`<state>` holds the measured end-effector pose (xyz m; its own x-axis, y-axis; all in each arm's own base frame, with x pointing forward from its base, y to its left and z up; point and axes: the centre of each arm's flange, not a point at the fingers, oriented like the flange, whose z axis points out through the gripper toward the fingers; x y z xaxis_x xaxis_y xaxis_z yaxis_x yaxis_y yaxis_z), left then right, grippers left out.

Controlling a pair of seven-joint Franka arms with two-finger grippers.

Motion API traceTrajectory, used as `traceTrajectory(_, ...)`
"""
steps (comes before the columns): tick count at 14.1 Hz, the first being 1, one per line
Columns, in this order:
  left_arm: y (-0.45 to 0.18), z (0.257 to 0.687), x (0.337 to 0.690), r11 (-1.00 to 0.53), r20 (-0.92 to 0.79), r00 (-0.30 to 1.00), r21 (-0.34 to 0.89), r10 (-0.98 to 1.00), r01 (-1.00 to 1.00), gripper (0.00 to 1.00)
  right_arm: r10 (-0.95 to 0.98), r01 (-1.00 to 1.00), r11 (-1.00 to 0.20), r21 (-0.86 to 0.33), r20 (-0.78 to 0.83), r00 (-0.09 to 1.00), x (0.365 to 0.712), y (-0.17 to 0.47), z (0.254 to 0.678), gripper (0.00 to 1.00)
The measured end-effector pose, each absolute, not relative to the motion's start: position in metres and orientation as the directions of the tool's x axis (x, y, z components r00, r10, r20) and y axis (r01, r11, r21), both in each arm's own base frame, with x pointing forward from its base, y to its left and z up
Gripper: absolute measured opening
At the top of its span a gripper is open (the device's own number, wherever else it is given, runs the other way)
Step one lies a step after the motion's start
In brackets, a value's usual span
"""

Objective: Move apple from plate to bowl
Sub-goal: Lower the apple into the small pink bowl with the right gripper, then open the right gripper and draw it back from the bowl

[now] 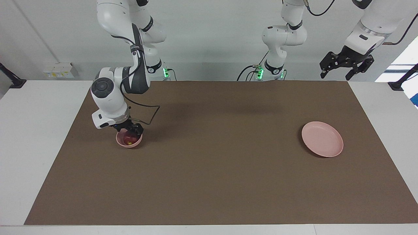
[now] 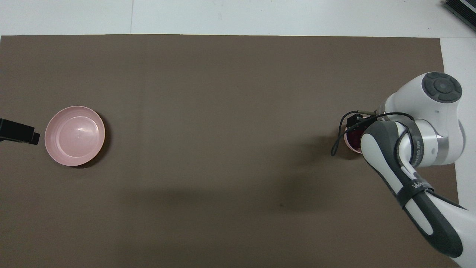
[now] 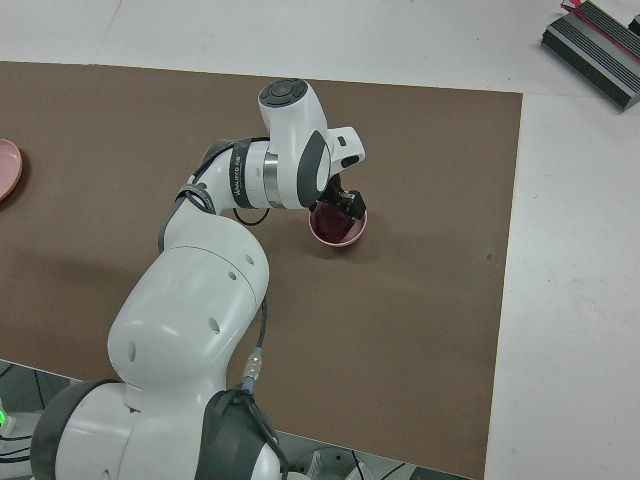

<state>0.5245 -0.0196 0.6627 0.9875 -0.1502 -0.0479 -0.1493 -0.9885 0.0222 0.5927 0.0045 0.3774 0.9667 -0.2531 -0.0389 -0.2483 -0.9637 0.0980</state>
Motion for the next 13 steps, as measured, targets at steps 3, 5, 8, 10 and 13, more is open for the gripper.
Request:
traceTrajectory(3,-0.02,0.663,0.524,-0.989,-0.048,0.987,0.022,-0.15,-0.149,1.0,-0.21,-0.209,-0.973,0.097,0.006,0.978,0.589,0.003,0.433,1.0)
traceTrajectory(5,-0.02,0.663,0.524,-0.989,-0.048,0.988,0.022,-0.15,-0.149,1.0,-0.158,-0.161,-0.983,0.093,0.037,0.987,0.586,0.002,0.472,1.0)
traceTrajectory(8,-0.02,0.663,0.524,-0.989,-0.048,0.988,0.022,-0.15,-0.149,1.0,-0.099,-0.104,-0.99,0.093,0.056,0.994,0.576,-0.001,0.529,1.0)
traceTrajectory(10,-0.02,0.663,0.524,-0.989,-0.048,0.988,0.022,-0.15,-0.149,1.0,-0.078,-0.082,-0.992,0.096,0.05,0.996,0.563,-0.005,0.573,1.0)
traceTrajectory(13,-0.02,0.663,0.524,-0.989,-0.048,0.988,0.022,-0.15,-0.149,1.0,-0.053,-0.057,-0.994,0.097,0.041,0.998,0.546,-0.007,0.632,1.0)
